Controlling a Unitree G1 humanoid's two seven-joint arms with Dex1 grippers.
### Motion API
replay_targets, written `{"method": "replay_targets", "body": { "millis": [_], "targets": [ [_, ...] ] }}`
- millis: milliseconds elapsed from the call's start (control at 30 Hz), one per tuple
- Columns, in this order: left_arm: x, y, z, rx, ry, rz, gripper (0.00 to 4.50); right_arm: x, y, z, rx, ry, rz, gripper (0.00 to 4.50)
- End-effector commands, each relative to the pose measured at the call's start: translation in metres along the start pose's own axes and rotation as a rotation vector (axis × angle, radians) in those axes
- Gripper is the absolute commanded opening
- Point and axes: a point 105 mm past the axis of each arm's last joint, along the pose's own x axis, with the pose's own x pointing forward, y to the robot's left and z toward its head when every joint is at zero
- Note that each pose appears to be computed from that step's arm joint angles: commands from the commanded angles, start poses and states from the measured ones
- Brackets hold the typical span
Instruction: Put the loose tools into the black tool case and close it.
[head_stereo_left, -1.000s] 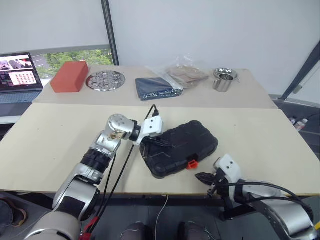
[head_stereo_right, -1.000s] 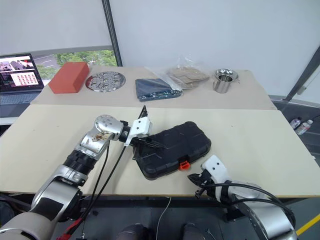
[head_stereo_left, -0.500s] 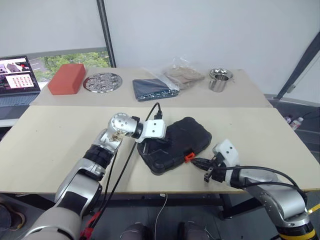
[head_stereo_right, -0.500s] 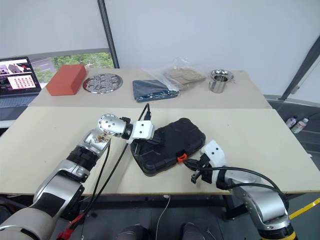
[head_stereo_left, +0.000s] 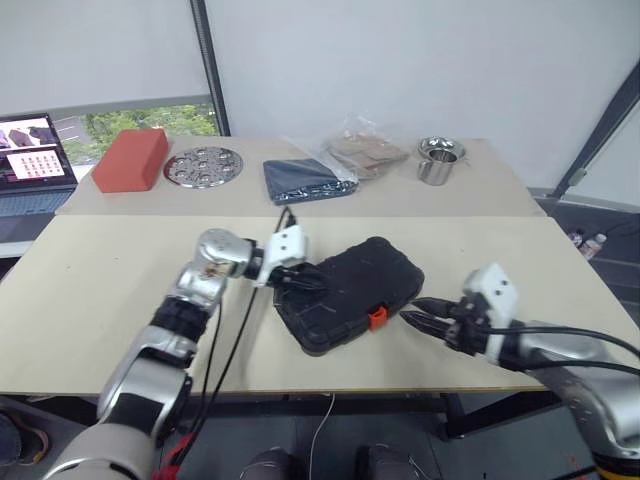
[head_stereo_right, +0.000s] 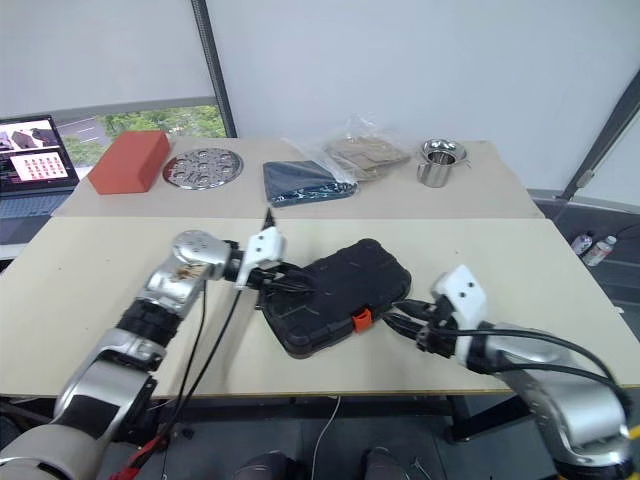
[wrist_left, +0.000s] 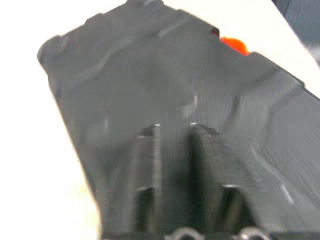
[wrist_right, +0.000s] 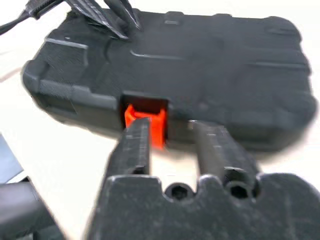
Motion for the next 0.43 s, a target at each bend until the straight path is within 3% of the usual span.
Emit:
{"method": "replay_targets", "body": {
  "millis": [33,133,200,433],
  "targets": [
    [-0.085,-0.022,0.009,-0.212,-0.056,0.015,2.80,-0.057,-0.013,0.031,-0.044,-0.023,0.044,3.40],
    [-0.138,-0.048,0.016,-0.328,-0.021,0.047,3.93,-0.093,-0.024,0.052,-0.034,-0.017,0.089,4.46],
    [-0.159,-0.058,0.009,-0.360,0.027,0.090,4.37,-0.105,-0.030,0.058,-0.038,0.002,0.108,4.50],
    [-0.169,-0.064,-0.019,-0.346,0.062,0.272,4.37,-0.099,-0.039,0.044,-0.046,0.055,0.192,4.50]
  ]
}}
